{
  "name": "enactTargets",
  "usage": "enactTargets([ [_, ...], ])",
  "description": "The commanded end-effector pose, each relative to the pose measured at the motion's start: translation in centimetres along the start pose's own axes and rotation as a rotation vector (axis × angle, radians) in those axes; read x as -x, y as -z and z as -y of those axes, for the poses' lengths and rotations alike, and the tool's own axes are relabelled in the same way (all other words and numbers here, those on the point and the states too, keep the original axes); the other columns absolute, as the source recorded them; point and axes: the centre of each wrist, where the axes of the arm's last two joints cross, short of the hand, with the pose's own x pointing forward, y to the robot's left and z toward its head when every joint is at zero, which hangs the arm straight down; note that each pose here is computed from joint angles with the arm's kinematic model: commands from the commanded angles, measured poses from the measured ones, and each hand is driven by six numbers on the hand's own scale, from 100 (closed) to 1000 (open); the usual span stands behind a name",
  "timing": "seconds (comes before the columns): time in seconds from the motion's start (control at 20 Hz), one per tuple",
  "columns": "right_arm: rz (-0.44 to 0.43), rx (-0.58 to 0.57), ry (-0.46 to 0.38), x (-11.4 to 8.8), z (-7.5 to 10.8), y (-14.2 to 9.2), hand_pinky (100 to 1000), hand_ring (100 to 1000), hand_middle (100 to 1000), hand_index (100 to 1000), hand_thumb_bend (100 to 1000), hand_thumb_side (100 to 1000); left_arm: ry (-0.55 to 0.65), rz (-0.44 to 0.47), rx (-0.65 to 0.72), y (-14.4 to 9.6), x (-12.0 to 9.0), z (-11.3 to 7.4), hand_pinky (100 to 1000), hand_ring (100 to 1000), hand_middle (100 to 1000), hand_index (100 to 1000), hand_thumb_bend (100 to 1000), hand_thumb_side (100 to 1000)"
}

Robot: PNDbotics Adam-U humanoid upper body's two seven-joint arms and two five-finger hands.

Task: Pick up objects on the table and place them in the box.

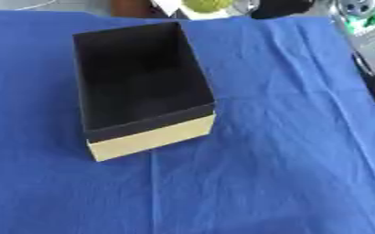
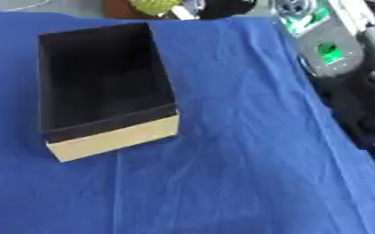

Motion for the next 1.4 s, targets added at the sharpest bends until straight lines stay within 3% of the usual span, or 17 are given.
enactTargets([
  [0.05,0.05,0.015,-0.025,-2.4,-0.3,1.4,532,421,395,577,100,100,-0.016,0.028,-0.013,0.5,-0.6,0.1,521,694,675,676,866,736],
  [0.35,0.037,-0.014,0.028,-4.5,-5.2,3.5,566,425,407,597,100,100,-0.013,0.022,-0.026,0.4,-0.5,-0.1,521,693,675,676,867,735],
  [0.55,0.01,-0.006,0.046,-5.7,-7.6,4.2,580,425,409,601,100,100,-0.014,0.019,-0.029,0.3,-0.5,-0.1,521,694,675,676,867,736],
  [0.85,-0.012,-0.084,0.037,-6.2,-10.8,4.7,582,430,417,614,100,100,-0.012,0.013,-0.028,0.2,-0.4,-0.1,519,694,675,674,869,735],
  [1.15,-0.043,-0.141,0.018,-6.1,-12.9,4.9,581,437,426,627,100,100,-0.011,0.006,-0.027,0.1,-0.3,-0.1,518,694,675,673,872,734],
  [1.4,-0.089,-0.134,0.059,-5.9,-13.4,4.8,575,428,431,647,100,100,-0.011,0.003,-0.026,0.0,-0.3,-0.1,518,694,676,673,875,735],
])
